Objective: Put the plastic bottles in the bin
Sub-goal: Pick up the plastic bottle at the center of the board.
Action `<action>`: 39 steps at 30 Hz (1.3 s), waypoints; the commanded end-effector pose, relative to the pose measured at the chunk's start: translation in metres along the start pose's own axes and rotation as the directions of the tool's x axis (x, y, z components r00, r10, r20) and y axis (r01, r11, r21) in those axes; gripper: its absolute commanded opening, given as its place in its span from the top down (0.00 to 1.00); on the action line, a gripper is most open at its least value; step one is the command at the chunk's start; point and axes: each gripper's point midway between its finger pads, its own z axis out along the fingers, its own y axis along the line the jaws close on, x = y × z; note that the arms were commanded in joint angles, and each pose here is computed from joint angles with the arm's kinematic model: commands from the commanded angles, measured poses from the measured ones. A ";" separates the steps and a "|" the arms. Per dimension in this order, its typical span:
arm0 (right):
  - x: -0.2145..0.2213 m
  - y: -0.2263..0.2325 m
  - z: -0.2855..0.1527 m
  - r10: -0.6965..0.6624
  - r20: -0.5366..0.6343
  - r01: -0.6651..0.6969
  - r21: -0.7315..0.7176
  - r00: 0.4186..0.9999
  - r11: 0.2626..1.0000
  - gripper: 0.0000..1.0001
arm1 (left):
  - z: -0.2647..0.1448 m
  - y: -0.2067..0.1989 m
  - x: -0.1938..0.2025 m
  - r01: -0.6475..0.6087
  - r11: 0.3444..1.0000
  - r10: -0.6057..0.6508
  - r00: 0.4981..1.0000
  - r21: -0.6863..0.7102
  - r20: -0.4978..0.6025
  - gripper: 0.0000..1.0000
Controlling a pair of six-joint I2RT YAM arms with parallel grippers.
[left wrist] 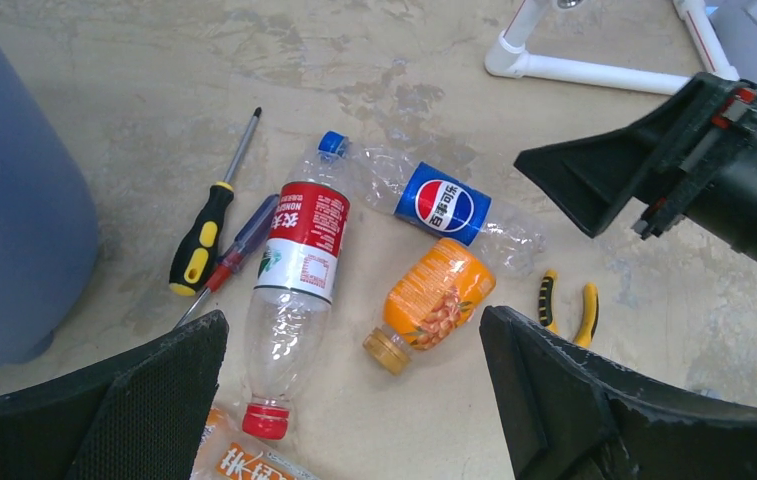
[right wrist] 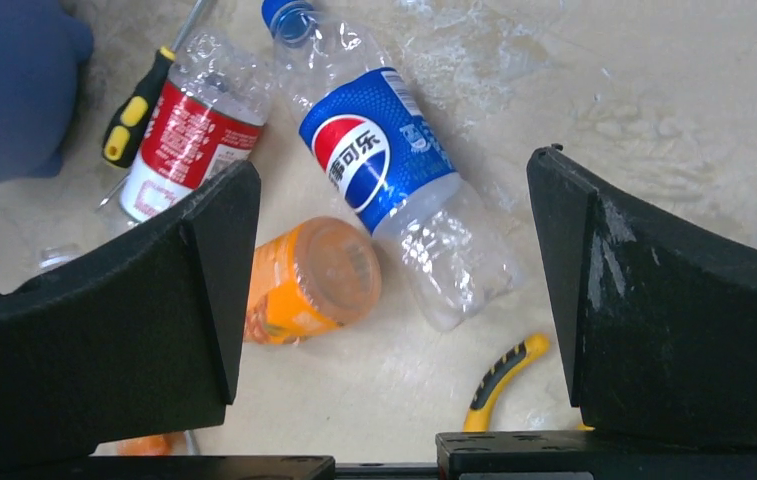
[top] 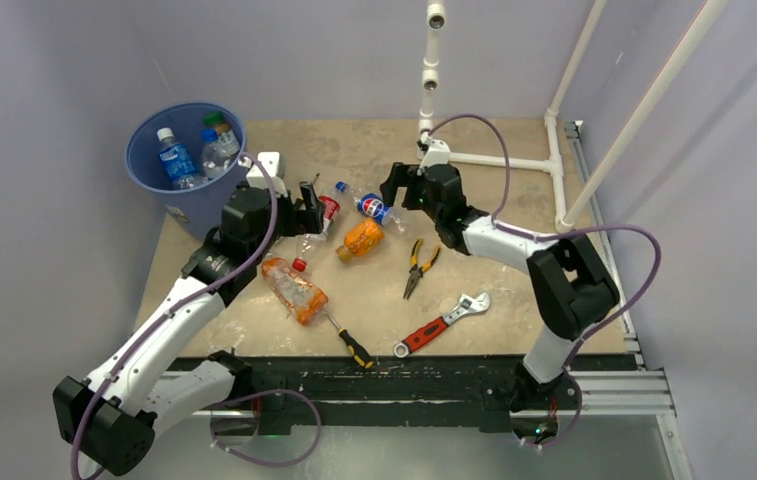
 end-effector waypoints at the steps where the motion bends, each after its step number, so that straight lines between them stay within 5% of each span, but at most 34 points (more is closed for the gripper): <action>1: 0.007 0.009 0.022 -0.094 -0.062 0.091 -0.050 0.994 0.995 0.03 | 0.005 0.001 0.000 0.021 1.000 -0.021 1.000 -0.008 0.012 0.03; 18: 0.063 0.000 0.065 -0.254 -0.236 0.243 -0.075 0.938 0.967 0.05 | 0.004 -0.001 0.002 0.024 1.000 -0.024 1.000 0.005 0.003 0.04; 25: 0.092 -0.004 0.064 -0.267 -0.301 0.248 -0.101 0.916 0.964 0.15 | 0.004 0.000 0.003 0.023 1.000 -0.023 1.000 0.001 0.000 0.04; 39: 0.035 0.010 0.025 -0.214 -0.141 0.206 -0.071 0.967 0.976 0.39 | 0.000 0.002 -0.003 0.030 0.999 -0.030 0.999 -0.012 0.022 0.04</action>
